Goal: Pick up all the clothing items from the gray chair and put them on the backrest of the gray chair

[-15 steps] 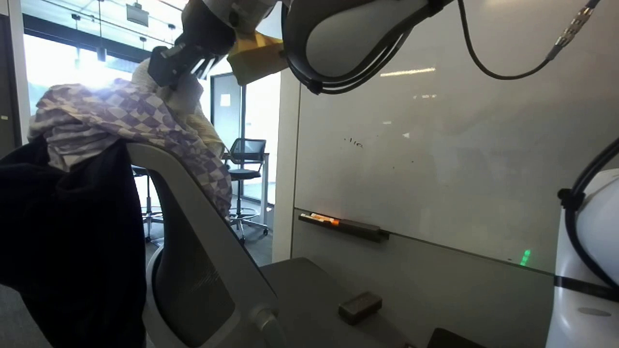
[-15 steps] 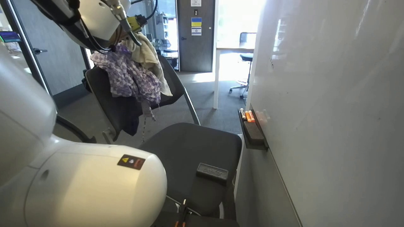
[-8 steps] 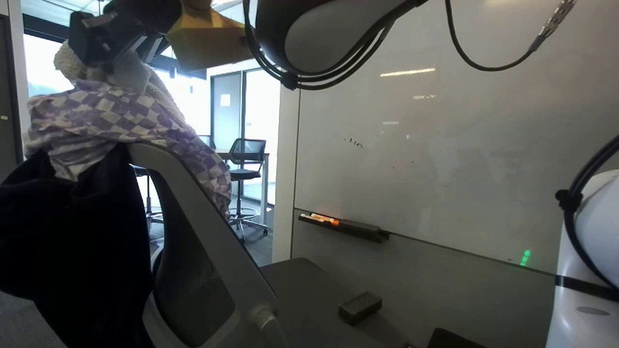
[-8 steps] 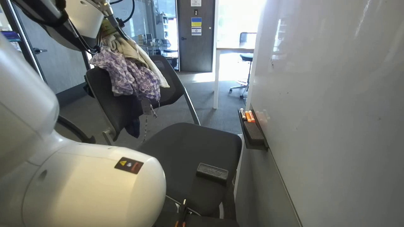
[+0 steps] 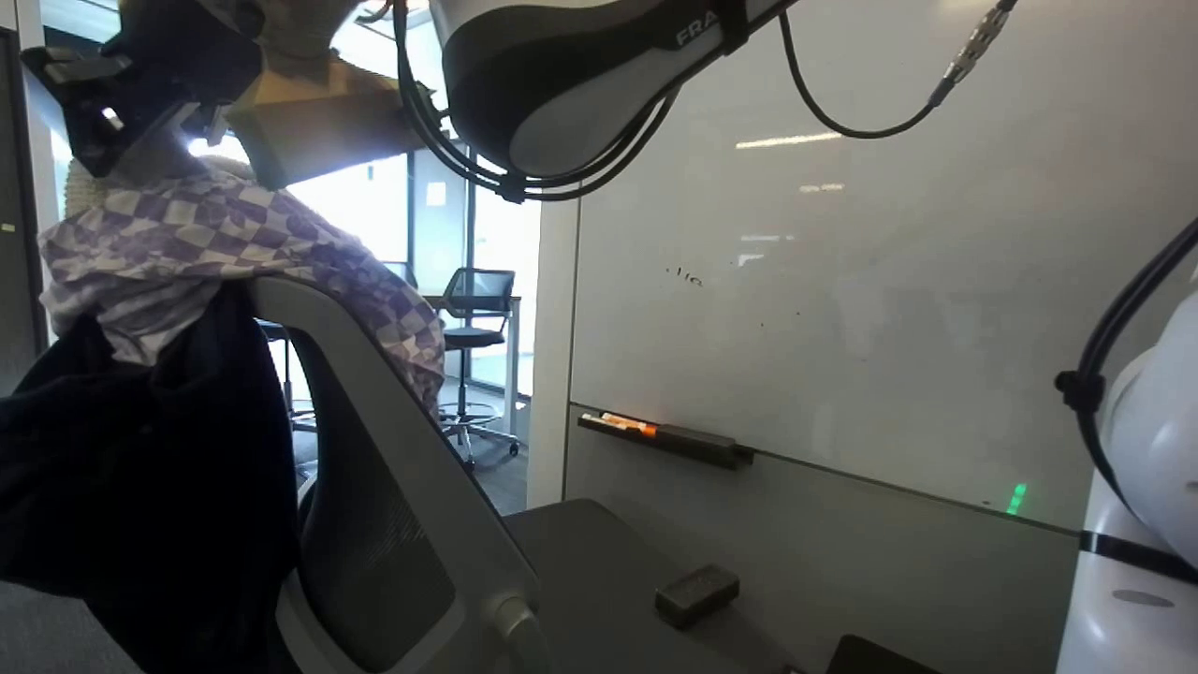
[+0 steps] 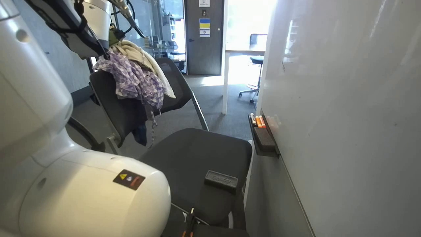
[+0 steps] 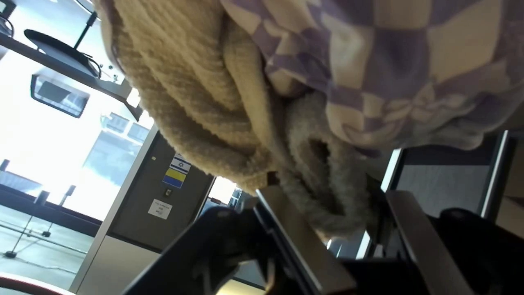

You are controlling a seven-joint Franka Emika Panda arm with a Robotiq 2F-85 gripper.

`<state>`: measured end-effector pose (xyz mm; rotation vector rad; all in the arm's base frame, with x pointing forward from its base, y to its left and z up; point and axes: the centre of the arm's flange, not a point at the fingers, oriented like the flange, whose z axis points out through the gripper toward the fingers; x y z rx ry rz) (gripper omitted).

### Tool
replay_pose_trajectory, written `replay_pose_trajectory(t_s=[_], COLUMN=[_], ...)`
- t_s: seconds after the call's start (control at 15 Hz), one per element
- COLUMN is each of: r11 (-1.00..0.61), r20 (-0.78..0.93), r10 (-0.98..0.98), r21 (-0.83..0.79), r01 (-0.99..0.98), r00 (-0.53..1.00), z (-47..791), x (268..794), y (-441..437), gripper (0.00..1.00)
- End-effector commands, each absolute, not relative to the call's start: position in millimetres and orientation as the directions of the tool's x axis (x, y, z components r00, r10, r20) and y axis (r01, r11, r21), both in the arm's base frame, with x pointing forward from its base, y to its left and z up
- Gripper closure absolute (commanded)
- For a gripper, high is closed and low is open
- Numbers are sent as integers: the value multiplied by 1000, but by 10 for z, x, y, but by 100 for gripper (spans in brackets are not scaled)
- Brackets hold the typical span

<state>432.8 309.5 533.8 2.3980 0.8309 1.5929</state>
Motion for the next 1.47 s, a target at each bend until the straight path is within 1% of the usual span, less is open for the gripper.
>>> replay_pose_trajectory(t_s=[0.0, 0.07, 0.13, 0.2, 0.4, 0.53, 0.6, 0.8, 1.0, 1.27, 1.4], r11=[-859, -864, -869, -878, -904, -924, -935, -955, -959, -954, -960], r20=[830, 827, 831, 837, 861, 874, 875, 828, 808, 829, 820], r10=[479, 475, 466, 453, 403, 350, 319, 221, 155, 122, 132], r21=[376, 373, 367, 358, 322, 262, 227, 76, -15, -54, -33], r01=[347, 339, 331, 319, 282, 280, 273, 287, 283, 295, 277], r00=[287, 302, 303, 307, 310, 337, 363, 516, 568, 545, 557], z=[5346, 5363, 5387, 5423, 5558, 5700, 5759, 5900, 5883, 6184, 6366], x=[4450, 4438, 4448, 4434, 4407, 4387, 4367, 4291, 4194, 4017, 3919], y=[3158, 3127, 3081, 3038, 2882, 2775, 2736, 2617, 2578, 2507, 2425], gripper=[20, 11, 5, 0, 0, 0, 0, 0, 0, 0, 0])
